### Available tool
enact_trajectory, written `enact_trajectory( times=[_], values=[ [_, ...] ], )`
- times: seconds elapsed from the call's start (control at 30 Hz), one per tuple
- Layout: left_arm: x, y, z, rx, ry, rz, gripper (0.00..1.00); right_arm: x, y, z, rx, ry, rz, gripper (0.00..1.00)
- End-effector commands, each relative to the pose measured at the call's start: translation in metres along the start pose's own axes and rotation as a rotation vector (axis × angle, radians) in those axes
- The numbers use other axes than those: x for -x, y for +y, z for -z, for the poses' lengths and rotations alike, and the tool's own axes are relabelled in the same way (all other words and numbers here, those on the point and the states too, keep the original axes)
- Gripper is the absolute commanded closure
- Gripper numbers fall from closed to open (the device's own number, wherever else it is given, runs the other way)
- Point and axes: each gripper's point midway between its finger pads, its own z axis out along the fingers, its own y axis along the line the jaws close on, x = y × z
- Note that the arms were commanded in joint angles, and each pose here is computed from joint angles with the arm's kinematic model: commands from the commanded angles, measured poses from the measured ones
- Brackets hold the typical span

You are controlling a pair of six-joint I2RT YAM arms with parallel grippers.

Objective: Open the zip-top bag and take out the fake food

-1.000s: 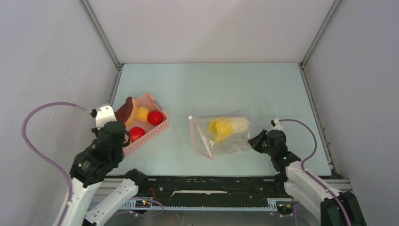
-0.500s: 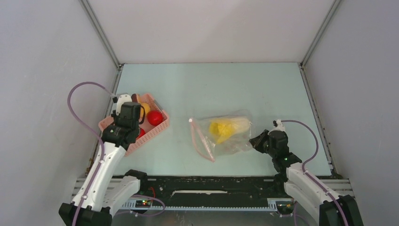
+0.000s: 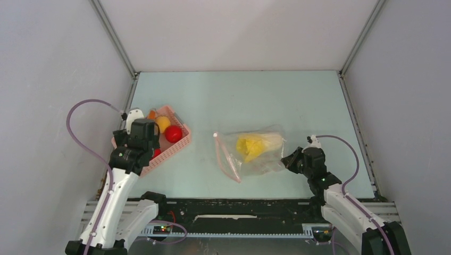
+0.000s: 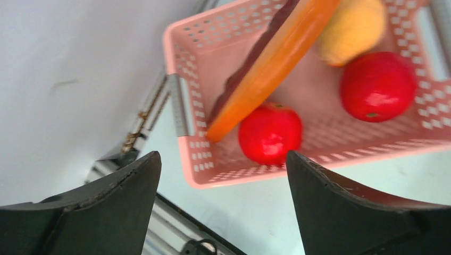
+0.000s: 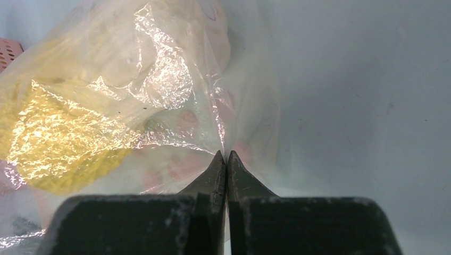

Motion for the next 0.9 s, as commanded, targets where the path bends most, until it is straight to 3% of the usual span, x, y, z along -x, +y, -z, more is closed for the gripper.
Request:
enact_trajectory(
  times=[0.0, 0.17, 0.37, 0.5, 0.7, 0.87],
  values=[
    [0.019, -0.040, 0.035, -0.305, -0.021, 0.133, 0.10, 0.011, 0.018, 0.003, 0.046, -0.006, 0.032, 0.99],
    [0.004, -0.111, 0.072, -0.671, 0.021, 0.177, 0.10, 0.011, 0.022, 0.006, 0.047, 0.014, 0.048, 0.97],
    [-0.019, -0.177, 0.105, -0.978, 0.097, 0.284, 0.14, 0.008, 0.024, 0.008, 0.043, 0.031, 0.063, 0.95],
    [-0.038, -0.210, 0.118, -1.086, 0.160, 0.309, 0.20, 0.008, 0.026, 0.009, 0.047, 0.038, 0.069, 0.94],
    [-0.066, -0.247, 0.119, -1.134, 0.205, 0.340, 0.38, 0.006, 0.033, 0.010, 0.070, 0.060, 0.091, 0.93],
    [-0.076, -0.280, 0.140, -1.219, 0.233, 0.310, 0.47, 0.000, 0.038, 0.007, 0.091, 0.086, 0.104, 0.93]
  ],
)
